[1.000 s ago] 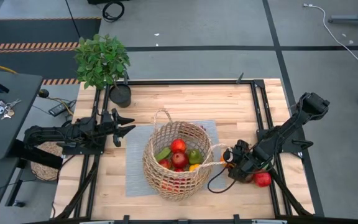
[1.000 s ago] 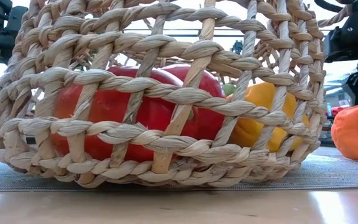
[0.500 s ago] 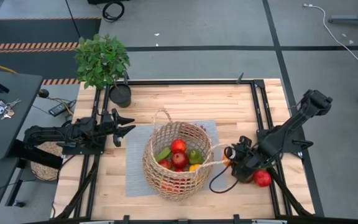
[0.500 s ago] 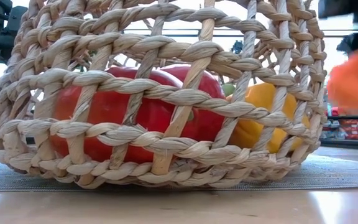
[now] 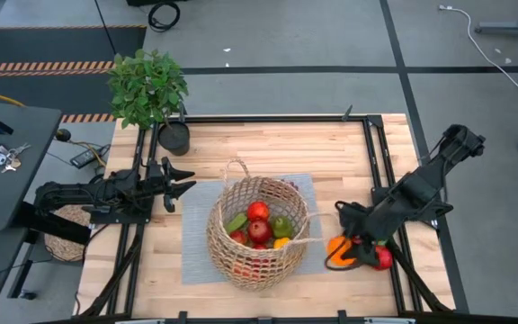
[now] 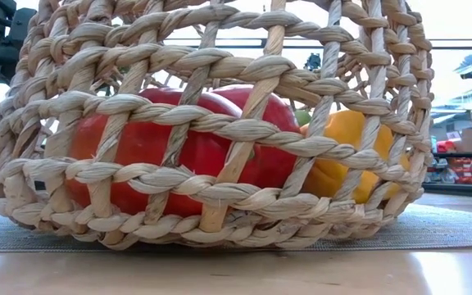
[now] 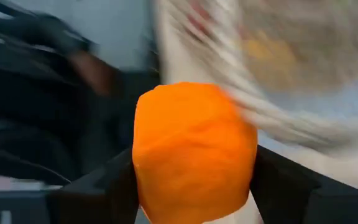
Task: Build produce basket
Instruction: Put the orange into the basket
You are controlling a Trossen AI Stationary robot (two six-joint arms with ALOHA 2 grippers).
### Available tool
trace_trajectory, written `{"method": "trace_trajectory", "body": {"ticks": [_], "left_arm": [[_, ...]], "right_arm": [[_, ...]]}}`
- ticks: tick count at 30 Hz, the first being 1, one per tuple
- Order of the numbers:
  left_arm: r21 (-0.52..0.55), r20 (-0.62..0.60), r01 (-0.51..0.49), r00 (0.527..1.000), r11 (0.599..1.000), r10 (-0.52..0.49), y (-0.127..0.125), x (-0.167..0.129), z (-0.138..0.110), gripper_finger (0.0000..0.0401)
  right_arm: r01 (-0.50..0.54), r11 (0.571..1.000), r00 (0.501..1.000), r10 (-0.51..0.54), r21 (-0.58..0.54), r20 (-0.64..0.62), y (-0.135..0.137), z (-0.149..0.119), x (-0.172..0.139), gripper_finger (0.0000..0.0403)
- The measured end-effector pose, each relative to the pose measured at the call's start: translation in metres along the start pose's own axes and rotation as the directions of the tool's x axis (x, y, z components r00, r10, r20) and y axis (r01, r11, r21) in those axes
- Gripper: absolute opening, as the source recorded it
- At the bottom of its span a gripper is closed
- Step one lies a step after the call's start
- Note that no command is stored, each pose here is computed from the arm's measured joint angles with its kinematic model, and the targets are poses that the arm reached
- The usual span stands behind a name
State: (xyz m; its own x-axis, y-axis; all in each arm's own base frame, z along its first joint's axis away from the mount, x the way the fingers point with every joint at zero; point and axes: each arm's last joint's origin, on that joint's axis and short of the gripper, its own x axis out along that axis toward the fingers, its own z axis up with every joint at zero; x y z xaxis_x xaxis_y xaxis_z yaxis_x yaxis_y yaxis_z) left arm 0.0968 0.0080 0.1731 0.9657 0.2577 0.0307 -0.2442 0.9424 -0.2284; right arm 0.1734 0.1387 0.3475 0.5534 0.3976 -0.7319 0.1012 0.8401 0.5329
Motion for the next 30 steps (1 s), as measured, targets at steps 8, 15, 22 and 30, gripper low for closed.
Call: {"method": "trace_trajectory", "body": {"ticks": [8,15,22,30], "left_arm": [[0.000,0.000,0.000,1.000,1.000,0.000,0.000,0.000,0.000,0.0160],[0.000,0.000,0.000,1.000,1.000,0.000,0.000,0.000,0.000,0.0160],[0.000,0.000,0.000,1.000,1.000,0.000,0.000,0.000,0.000,0.0160],[0.000,0.000,0.000,1.000,1.000,0.000,0.000,0.000,0.000,0.0160]], "right_arm": [[-0.109,0.931,0.885,0.251,-0.349,0.392,0.023,0.028,-0.028,0.0259],[0.052,0.926,0.777,0.198,-0.374,0.598,0.020,0.054,-0.030,0.0259],[0.148,0.925,0.749,0.126,-0.350,0.651,0.009,0.079,-0.012,0.0259],[0.309,0.826,0.736,0.106,-0.471,0.669,-0.003,0.104,0.009,0.0259]]}}
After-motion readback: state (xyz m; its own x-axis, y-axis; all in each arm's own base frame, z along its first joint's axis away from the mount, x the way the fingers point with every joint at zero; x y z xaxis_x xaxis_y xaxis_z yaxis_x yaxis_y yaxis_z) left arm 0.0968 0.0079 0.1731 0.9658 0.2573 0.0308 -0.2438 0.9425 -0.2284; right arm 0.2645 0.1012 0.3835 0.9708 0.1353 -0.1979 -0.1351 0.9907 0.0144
